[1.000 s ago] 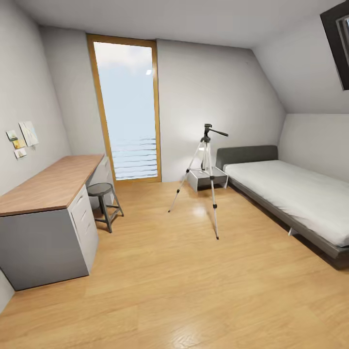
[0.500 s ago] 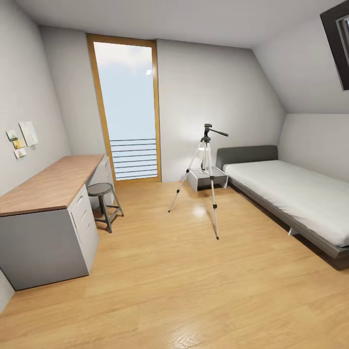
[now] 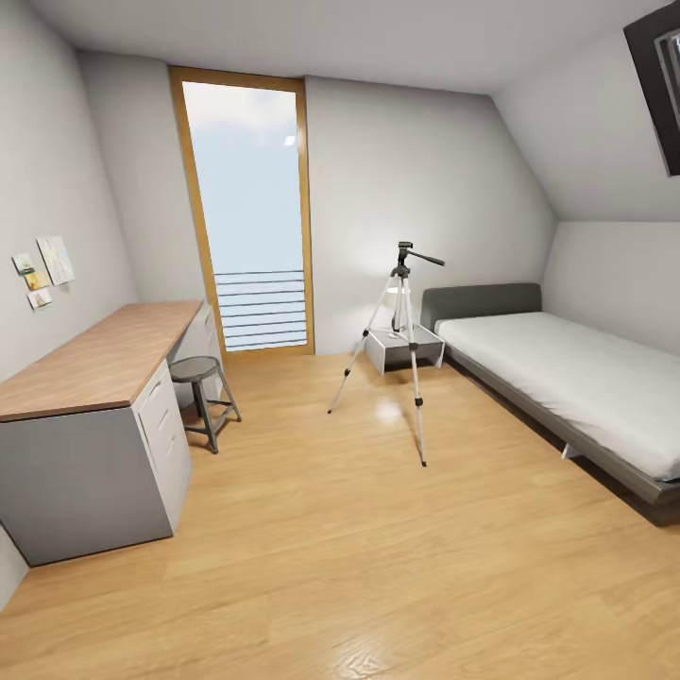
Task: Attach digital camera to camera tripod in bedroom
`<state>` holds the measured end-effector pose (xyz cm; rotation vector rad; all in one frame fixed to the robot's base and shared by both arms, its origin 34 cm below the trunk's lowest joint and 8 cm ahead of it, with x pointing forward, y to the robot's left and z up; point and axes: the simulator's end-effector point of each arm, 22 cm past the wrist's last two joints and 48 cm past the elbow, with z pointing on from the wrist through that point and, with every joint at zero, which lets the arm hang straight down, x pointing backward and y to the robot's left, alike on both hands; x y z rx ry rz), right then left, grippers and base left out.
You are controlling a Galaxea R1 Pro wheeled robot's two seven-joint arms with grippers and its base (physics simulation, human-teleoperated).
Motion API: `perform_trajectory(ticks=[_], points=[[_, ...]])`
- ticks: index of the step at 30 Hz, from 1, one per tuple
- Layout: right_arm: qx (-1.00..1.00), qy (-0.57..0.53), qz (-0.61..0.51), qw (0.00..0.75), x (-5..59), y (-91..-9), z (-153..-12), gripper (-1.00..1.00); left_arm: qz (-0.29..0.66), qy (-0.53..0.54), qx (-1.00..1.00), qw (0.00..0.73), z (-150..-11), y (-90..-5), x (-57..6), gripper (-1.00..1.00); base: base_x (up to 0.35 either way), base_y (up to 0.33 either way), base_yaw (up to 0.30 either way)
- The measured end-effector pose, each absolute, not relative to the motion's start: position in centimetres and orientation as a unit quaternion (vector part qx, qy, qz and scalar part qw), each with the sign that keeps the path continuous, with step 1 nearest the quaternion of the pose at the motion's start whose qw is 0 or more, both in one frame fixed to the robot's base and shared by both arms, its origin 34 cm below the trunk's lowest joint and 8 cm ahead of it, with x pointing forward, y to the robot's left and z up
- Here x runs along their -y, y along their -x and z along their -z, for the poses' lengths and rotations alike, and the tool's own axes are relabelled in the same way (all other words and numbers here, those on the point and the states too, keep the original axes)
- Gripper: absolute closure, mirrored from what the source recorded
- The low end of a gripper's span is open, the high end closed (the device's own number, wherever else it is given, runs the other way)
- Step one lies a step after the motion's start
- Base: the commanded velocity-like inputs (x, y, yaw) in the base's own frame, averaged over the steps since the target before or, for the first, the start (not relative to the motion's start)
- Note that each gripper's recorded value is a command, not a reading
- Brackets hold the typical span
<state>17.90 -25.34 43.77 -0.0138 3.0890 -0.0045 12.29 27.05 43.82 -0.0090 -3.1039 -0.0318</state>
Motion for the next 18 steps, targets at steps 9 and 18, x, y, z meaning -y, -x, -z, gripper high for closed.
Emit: perform_trajectory(ticks=[9,18], points=[[-0.999,0.004,0.001,0.045,25.2,-20.1,-43.9,-1.0,0.015,0.002,1.0,0.012,-43.8,-13.1,-27.5,-1.0,0.0,0.0,0.0],[-0.998,0.003,0.001,0.057,25.2,-21.5,-44.0,-1.0,0.018,0.003,1.0,-0.002,-43.8,-14.5,-27.9,-1.0,0.0,0.0,0.0]])
